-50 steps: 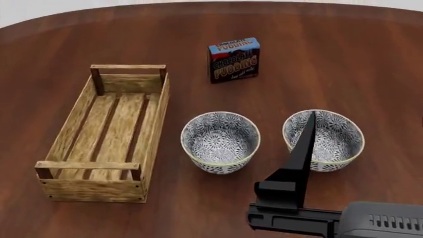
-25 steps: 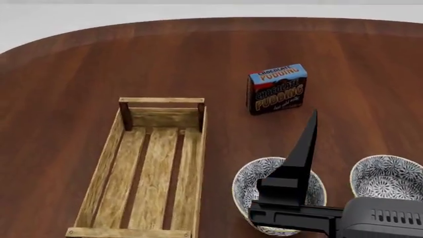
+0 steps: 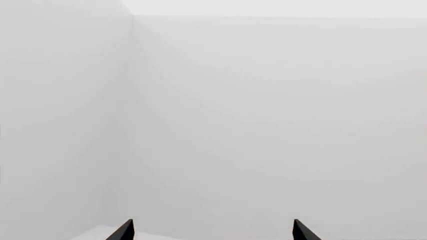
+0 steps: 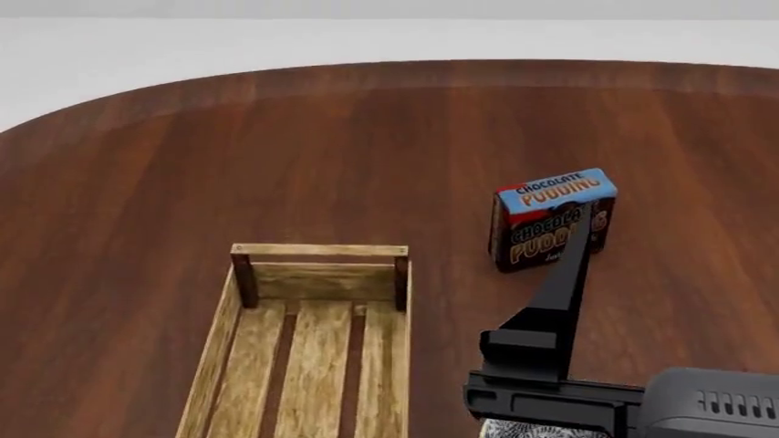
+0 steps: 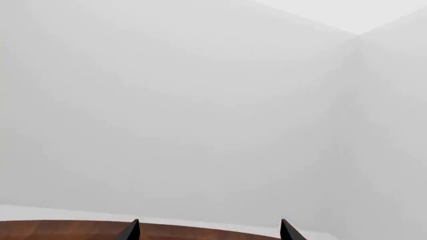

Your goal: Stack the left bowl on the right bowl and place them in the tray.

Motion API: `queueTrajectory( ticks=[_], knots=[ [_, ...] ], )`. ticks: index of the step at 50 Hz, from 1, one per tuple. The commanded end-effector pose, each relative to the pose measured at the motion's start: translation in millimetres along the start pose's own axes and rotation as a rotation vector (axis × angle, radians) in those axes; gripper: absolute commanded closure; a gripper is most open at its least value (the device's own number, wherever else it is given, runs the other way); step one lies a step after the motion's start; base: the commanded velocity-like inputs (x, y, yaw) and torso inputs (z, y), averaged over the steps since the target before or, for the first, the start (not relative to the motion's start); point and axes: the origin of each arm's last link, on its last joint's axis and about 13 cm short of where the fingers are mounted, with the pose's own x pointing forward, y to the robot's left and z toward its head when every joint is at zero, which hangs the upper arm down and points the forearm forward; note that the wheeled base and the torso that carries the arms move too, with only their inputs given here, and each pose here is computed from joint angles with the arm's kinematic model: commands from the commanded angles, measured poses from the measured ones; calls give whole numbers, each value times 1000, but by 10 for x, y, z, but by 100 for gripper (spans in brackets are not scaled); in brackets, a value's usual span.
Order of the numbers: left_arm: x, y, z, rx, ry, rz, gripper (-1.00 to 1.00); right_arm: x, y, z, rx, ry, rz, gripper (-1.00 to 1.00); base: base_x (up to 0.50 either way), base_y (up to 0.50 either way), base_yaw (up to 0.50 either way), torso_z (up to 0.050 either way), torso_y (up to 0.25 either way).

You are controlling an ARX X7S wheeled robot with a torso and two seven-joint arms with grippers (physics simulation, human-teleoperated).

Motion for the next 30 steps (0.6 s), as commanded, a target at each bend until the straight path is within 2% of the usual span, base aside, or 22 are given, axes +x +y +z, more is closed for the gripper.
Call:
queueTrajectory(
  ticks=[1,12,30],
  knots=[
    [-6,7,-8,13,-5,-2,-100,-2,-4,-2,2,-1,2,-100,0,0,0,0,0],
    [16,12,-23,61,0,1,-100,-11,-10,-2,-5,1,-1,-100,0,0,0,0,-30],
    [38,-6,-14,64,-6,-1,-100,-6,-14,20,-9,-5,-5,-100,-1,0,0,0,-180]
  ],
)
